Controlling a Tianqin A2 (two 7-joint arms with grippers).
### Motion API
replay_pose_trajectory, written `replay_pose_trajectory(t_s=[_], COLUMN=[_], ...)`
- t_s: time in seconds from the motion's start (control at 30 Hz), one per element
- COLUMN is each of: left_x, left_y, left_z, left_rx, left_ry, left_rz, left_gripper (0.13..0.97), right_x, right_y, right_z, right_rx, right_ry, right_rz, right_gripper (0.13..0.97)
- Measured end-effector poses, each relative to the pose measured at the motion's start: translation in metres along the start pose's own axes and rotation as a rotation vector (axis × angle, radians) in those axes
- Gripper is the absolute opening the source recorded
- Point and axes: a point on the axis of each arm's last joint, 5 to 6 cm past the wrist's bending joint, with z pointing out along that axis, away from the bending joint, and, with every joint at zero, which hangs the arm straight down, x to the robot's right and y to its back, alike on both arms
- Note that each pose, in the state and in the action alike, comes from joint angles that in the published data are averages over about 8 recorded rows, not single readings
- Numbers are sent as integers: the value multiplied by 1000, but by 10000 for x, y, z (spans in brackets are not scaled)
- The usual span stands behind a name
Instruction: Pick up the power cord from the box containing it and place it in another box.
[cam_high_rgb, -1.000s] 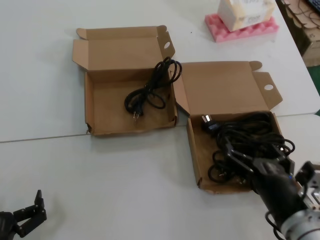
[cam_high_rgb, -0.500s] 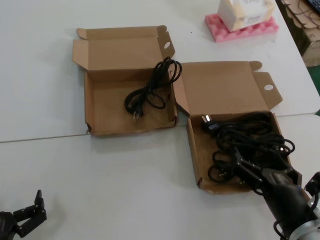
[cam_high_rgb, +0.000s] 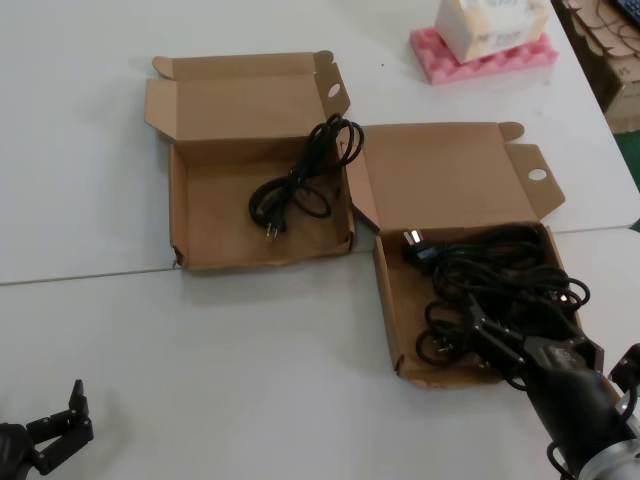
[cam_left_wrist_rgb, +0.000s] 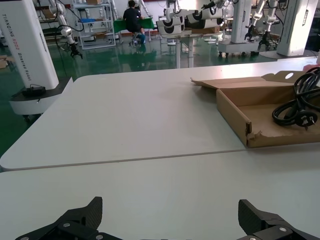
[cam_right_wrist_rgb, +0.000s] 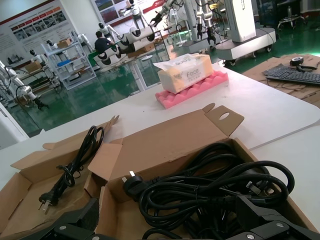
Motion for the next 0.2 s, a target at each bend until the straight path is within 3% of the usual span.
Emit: replay_pose_trajectory(t_s=[0.2], left_x=[0], left_y=[0], left_z=[0], left_rx=[0], left_ry=[0], left_rz=[0], left_gripper=[966], right_x=[0], right_y=[0], right_z=[0], right_rx=[0], right_ry=[0], right_rz=[0], right_gripper=[966])
